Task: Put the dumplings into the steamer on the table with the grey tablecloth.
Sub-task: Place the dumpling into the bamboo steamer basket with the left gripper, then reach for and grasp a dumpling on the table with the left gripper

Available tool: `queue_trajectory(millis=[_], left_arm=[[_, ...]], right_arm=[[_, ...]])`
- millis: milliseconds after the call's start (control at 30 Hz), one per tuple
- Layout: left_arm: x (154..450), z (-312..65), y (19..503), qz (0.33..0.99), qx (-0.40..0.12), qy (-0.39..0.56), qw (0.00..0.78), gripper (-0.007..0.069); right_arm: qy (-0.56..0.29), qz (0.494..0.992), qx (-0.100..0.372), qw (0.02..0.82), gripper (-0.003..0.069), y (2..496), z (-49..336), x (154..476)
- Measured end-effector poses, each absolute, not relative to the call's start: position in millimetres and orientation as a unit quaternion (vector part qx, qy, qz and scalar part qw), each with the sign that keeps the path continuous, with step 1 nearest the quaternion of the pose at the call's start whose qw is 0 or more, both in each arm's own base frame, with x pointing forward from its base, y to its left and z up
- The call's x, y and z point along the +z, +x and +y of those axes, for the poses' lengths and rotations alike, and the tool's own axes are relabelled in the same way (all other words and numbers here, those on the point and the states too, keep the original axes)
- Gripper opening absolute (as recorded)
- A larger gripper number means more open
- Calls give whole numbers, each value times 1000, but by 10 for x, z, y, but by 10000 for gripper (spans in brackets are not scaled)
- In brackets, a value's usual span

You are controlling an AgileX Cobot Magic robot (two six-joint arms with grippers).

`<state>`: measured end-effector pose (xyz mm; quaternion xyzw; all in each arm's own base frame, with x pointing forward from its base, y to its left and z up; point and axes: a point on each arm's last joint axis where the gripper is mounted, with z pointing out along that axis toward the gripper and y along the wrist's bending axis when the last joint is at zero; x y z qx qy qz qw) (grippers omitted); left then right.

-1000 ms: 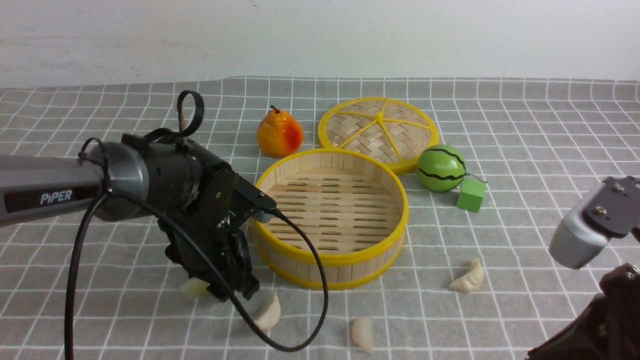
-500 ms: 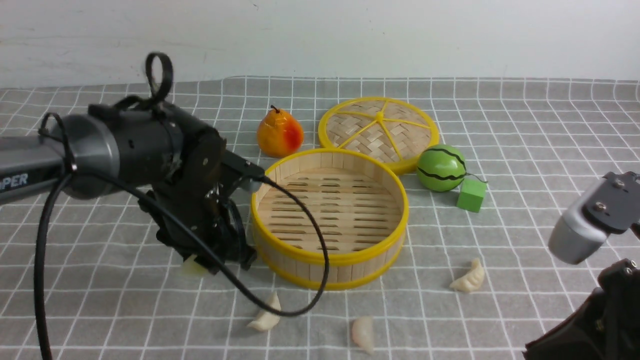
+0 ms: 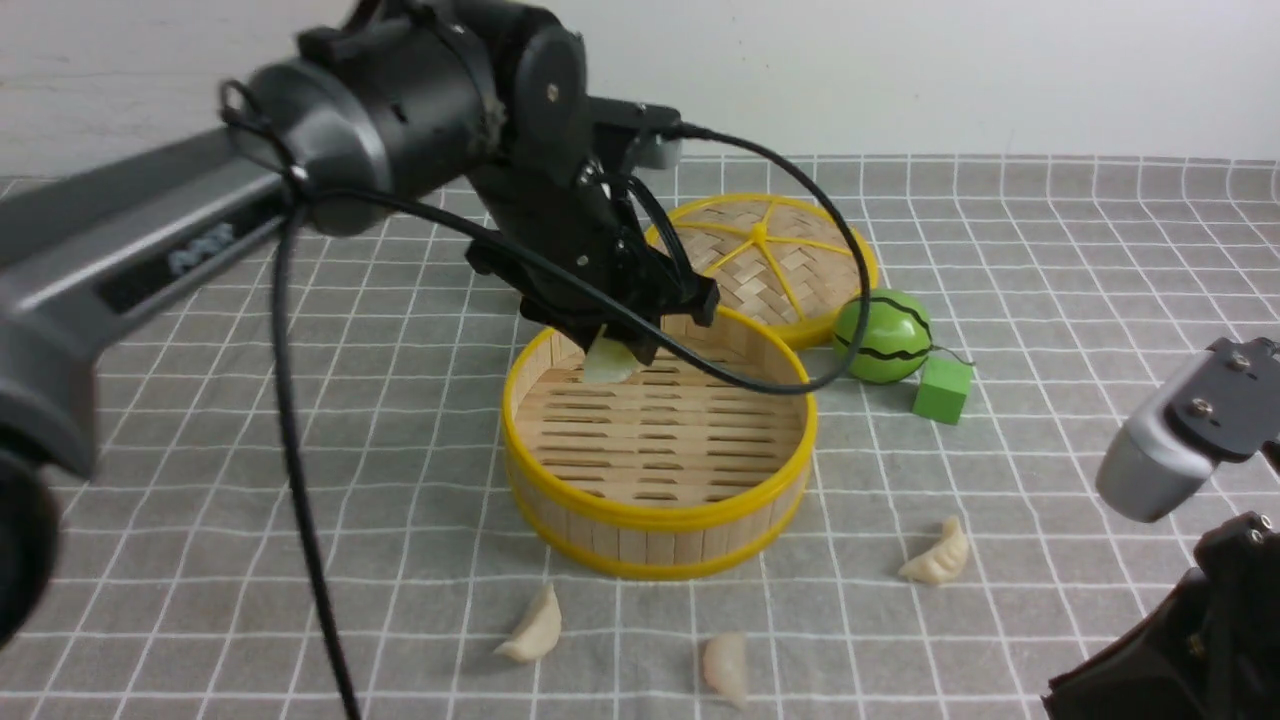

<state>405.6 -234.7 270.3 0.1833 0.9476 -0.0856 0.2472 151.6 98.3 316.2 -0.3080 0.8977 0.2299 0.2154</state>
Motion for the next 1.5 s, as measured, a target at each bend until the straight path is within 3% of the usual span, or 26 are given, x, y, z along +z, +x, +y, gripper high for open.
queue_trajectory(millis=[200,433,633,733,800,933,1000,1133,1333,1500], left_arm=[[2279,-2319,4335,956,-64,146,247,293],[1998,-2085,4549,967,-60,81,235,297],[1992,-2057,4525,972,-58,73,217,430],[2131,-2031,4446,977,-56,68,193,510],[2260,-2014,4410,978,-56,67,191,526],[2906,-1963,4220,972,-85,70,210,542],[3390,-1905,3987,963,-113,88,227,542],[3786,-1865,3713,954,-133,106,246,542],[3801,-1986,3293,955,-117,149,228,542],[3276,-2103,2821,967,-52,205,143,542]], right_arm=[[-305,897,238,215,42,1513,994,3168],[-302,896,242,218,43,1515,1001,3174],[-300,895,243,222,51,1524,1005,3178],[-300,895,243,223,55,1525,1005,3178],[-300,895,243,223,56,1526,1005,3179],[-299,895,243,224,59,1528,1005,3179],[-298,895,243,228,60,1534,1006,3182],[-297,894,242,232,62,1542,1006,3185],[-296,894,242,234,62,1546,1007,3186],[-296,894,242,234,63,1546,1007,3186]])
